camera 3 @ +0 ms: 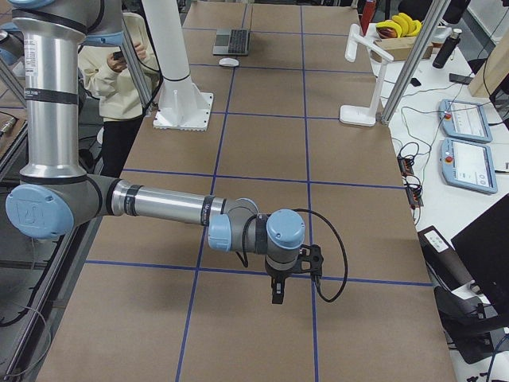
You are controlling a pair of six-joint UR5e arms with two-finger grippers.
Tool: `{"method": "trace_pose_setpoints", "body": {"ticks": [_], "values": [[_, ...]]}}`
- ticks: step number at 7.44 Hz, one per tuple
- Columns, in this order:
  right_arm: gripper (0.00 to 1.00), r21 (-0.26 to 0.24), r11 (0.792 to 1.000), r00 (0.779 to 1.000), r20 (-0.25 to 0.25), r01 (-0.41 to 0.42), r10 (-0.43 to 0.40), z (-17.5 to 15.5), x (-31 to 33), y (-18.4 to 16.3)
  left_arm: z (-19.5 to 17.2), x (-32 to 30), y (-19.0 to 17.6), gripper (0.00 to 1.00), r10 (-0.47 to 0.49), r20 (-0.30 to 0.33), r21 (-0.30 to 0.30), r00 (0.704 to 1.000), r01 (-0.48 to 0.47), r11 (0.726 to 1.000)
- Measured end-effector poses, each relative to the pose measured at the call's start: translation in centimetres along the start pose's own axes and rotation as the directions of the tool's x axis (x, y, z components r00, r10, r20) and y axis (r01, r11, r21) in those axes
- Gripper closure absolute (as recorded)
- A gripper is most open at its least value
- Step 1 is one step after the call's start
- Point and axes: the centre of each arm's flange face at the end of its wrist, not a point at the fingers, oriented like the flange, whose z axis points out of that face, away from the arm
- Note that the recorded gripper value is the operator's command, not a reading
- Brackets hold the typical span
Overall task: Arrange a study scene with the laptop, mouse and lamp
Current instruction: 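Lower the left gripper toward the silver laptop's near edge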
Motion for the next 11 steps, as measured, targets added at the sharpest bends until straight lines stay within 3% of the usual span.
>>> {"method": "trace_pose_setpoints", "body": {"ticks": [2,3,5,7,9,11], "values": [[0.0,0.029,0.999,0.999,0.0,0.037,-0.037,-0.5,-0.5,0.3,0.0,0.2,0.5,0.0,-0.041,-0.001,-0.006,0.999,0.041,0.999],[0.0,0.056,0.997,0.998,-0.001,0.061,-0.061,-0.7,-0.6,0.6,-0.1,0.6,1.4,0.0,-0.123,0.0,-0.007,0.992,0.123,0.992],[0.0,0.063,0.997,0.999,0.003,0.042,-0.042,0.0,-0.3,2.1,0.3,2.2,5.2,0.0,-0.353,0.003,-0.016,0.935,0.353,0.935],[0.0,0.04,0.999,0.999,0.03,0.033,-0.034,1.1,-0.3,3.3,1.4,5.0,11.8,0.0,-0.581,0.023,-0.051,0.814,0.581,0.812],[0.0,0.028,0.997,0.996,0.059,0.068,-0.069,1.7,-1.0,3.6,1.7,7.2,18.1,0.0,-0.746,0.063,-0.084,0.663,0.748,0.658],[0.0,0.026,0.992,0.99,0.06,0.123,-0.124,2.0,-1.0,3.7,2.0,7.4,22.0,0.0,-0.855,0.094,-0.112,0.51,0.858,0.5]]}}
